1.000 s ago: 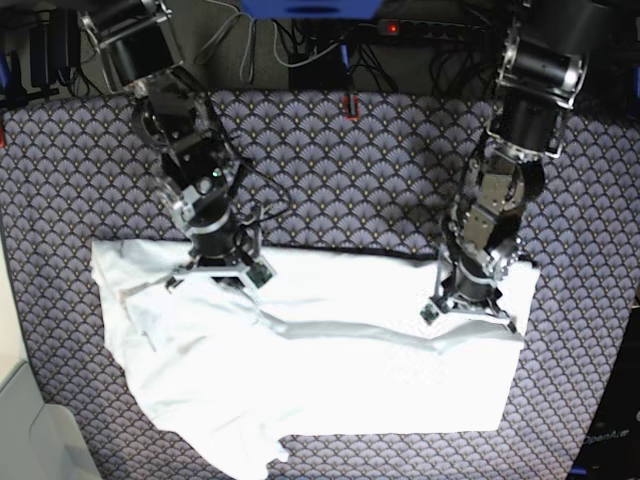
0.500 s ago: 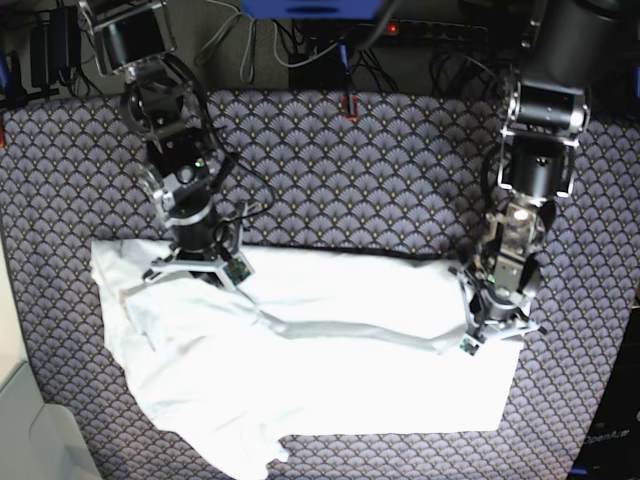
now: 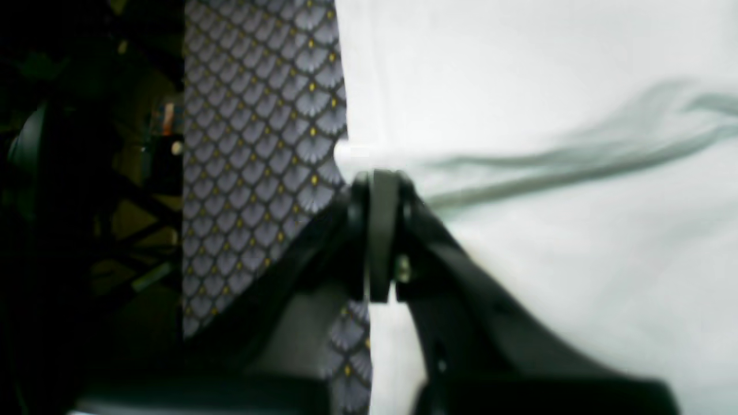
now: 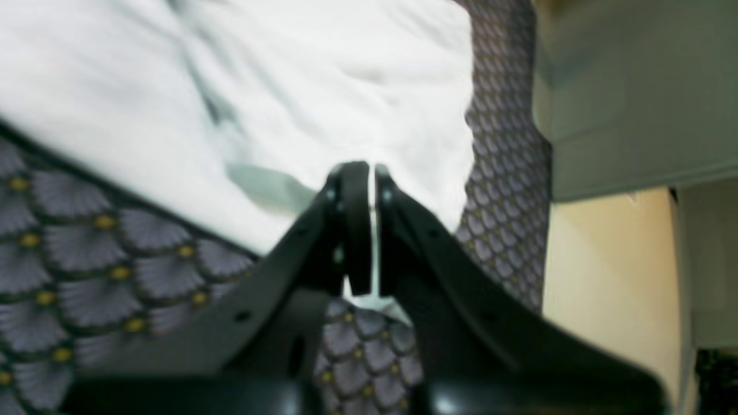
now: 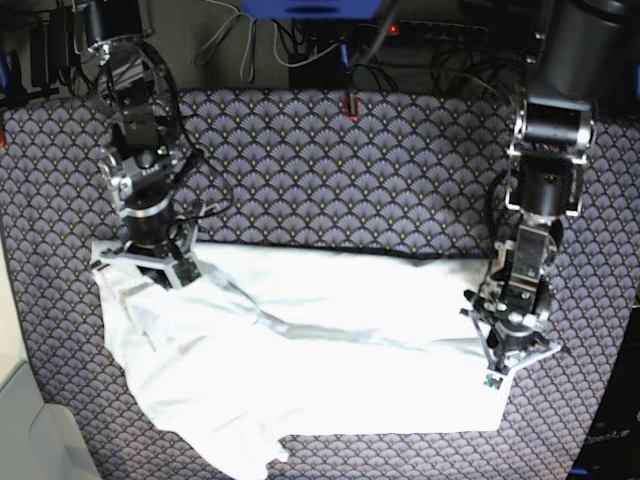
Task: Fold the T-shirt properly
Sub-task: 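Pull the shirt edge outward with both grippers to spread it flat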
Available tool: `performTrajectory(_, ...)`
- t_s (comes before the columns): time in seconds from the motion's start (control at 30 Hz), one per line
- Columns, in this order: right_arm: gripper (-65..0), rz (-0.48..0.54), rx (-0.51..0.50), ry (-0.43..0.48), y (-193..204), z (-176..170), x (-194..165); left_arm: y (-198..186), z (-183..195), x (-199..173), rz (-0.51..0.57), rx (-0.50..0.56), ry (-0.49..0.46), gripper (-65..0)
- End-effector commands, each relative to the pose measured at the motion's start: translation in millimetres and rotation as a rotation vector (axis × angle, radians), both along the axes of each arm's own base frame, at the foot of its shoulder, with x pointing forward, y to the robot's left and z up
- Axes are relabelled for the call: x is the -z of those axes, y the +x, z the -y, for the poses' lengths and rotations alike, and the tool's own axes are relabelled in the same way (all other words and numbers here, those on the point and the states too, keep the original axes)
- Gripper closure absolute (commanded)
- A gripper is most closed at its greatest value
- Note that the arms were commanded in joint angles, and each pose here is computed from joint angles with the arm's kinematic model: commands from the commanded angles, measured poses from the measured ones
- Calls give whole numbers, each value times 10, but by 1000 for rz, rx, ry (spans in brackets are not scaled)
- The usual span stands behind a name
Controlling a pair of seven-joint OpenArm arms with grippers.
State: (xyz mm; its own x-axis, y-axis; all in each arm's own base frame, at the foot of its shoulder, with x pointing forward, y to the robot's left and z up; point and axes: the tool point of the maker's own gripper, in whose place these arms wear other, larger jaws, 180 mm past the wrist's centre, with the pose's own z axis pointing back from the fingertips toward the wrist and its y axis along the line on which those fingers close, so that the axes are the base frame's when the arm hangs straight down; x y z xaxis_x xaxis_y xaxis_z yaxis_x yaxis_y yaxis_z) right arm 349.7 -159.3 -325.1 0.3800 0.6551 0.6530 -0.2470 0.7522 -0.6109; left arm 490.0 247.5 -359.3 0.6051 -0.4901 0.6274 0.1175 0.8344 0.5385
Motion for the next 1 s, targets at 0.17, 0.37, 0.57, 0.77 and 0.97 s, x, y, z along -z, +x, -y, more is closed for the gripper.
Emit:
performTrajectory(0.17,-93,15,8,7,122,177,-165,-428,3,-64,-11,43,54,-11)
performTrajectory(0.37,-196,-33,40,3,220,350,20,-738,-282,-42,-12,-67,17,-208)
performTrajectory(0.57,-200,-154,-4,1,268,331,338,-814,-316,2,-19,-76,15,-308)
performTrajectory(0.77,-200,-168,-9,-1,310,352,377,-821,-315,46,-29,-85,7,-308)
performTrajectory(0.97,-200,-172,6,-29,282,501,370,-860,-262,223,-69,-98,-17,-308)
